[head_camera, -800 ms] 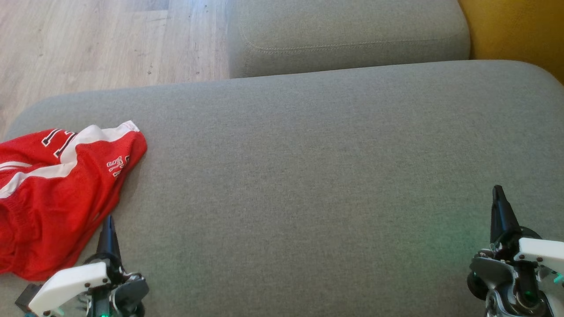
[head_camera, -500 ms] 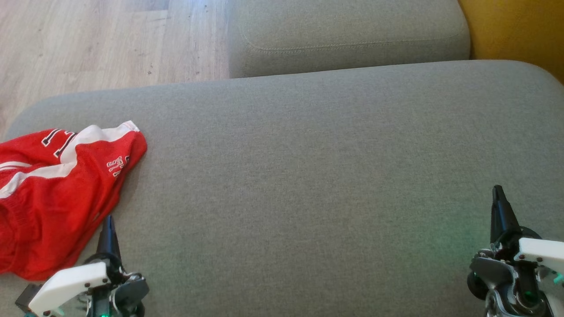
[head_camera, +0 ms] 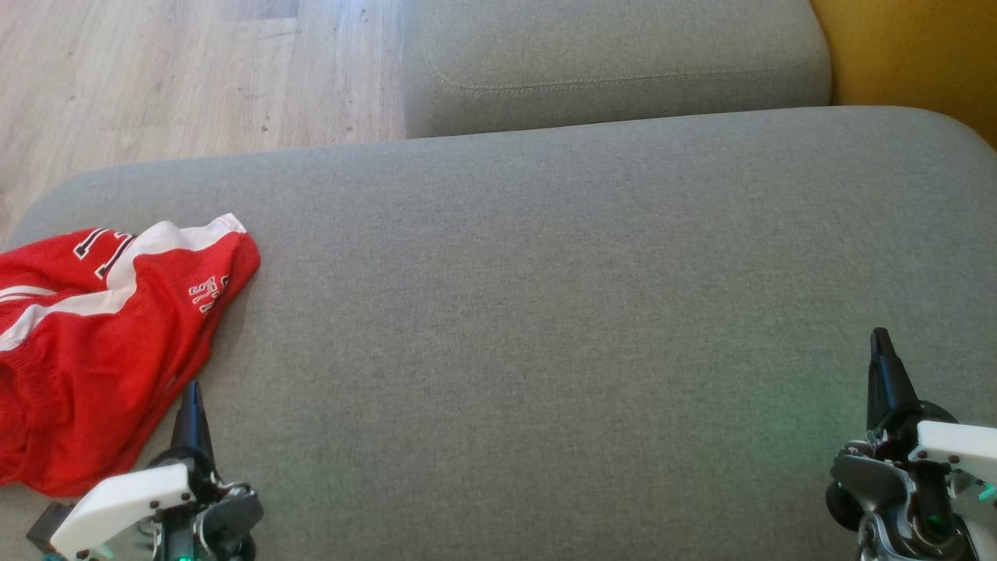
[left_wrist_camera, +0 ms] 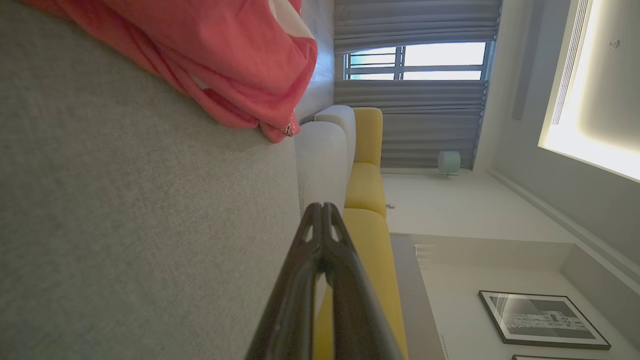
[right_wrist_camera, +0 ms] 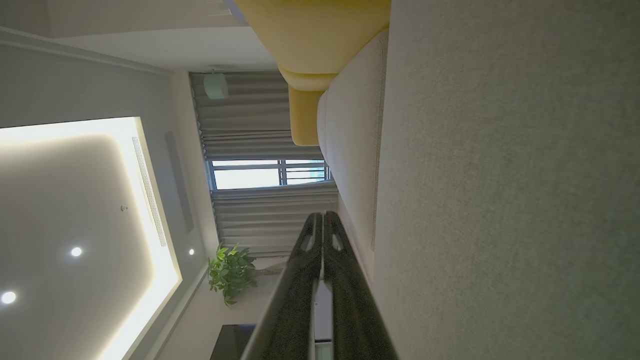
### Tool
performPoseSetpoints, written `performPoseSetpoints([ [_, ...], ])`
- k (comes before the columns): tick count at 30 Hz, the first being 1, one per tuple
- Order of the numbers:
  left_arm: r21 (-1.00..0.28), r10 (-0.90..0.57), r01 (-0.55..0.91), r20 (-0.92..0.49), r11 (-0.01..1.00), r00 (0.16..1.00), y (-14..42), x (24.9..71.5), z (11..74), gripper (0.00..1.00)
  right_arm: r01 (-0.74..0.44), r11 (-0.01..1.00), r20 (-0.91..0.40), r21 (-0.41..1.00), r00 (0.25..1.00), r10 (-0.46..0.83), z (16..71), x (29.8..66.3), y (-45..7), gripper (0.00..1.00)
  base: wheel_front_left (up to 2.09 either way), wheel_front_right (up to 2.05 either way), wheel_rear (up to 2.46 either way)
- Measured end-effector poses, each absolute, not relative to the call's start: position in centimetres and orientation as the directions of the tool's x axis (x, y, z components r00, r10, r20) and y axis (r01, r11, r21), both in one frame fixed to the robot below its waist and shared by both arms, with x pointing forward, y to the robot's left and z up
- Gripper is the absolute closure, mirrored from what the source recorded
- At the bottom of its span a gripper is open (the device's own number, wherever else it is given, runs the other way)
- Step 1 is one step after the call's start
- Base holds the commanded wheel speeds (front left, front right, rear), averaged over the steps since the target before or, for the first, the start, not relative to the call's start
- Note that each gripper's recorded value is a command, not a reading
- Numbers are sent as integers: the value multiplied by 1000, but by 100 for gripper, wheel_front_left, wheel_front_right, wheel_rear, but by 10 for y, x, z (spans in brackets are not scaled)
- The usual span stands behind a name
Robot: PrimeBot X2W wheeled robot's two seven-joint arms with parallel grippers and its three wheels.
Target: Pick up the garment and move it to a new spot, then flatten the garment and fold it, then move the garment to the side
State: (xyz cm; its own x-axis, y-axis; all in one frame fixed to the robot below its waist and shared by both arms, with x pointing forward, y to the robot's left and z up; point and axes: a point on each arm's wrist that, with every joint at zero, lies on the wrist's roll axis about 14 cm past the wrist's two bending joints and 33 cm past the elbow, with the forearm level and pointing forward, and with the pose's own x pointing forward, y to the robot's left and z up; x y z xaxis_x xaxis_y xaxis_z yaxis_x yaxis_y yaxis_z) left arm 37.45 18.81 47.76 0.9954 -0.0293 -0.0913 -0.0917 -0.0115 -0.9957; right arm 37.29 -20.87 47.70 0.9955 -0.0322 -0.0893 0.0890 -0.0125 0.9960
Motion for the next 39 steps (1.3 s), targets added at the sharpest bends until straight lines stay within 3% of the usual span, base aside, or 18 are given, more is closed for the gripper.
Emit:
performPoseSetpoints([
  [12,-996,-29,-92,-91,-11,995,188,375,478,100,89,-13,-89,996,995,-32,477,373,-209,100,0,0,0],
  [13,-996,-29,-92,-91,-11,995,188,375,478,0,89,-12,-89,996,995,-32,477,373,-209,0,0,0,0],
  [20,-968,-27,-248,-248,-23,968,187,344,427,0,255,-28,-255,967,966,-33,423,340,-207,0,0,0,0],
  [28,-973,-20,-231,-231,29,973,186,345,433,0,240,19,-240,971,971,-19,429,344,-200,0,0,0,0],
  [39,-963,0,-182,-185,200,983,190,348,449,0,218,209,-228,953,973,25,434,347,-183,0,0,0,0],
])
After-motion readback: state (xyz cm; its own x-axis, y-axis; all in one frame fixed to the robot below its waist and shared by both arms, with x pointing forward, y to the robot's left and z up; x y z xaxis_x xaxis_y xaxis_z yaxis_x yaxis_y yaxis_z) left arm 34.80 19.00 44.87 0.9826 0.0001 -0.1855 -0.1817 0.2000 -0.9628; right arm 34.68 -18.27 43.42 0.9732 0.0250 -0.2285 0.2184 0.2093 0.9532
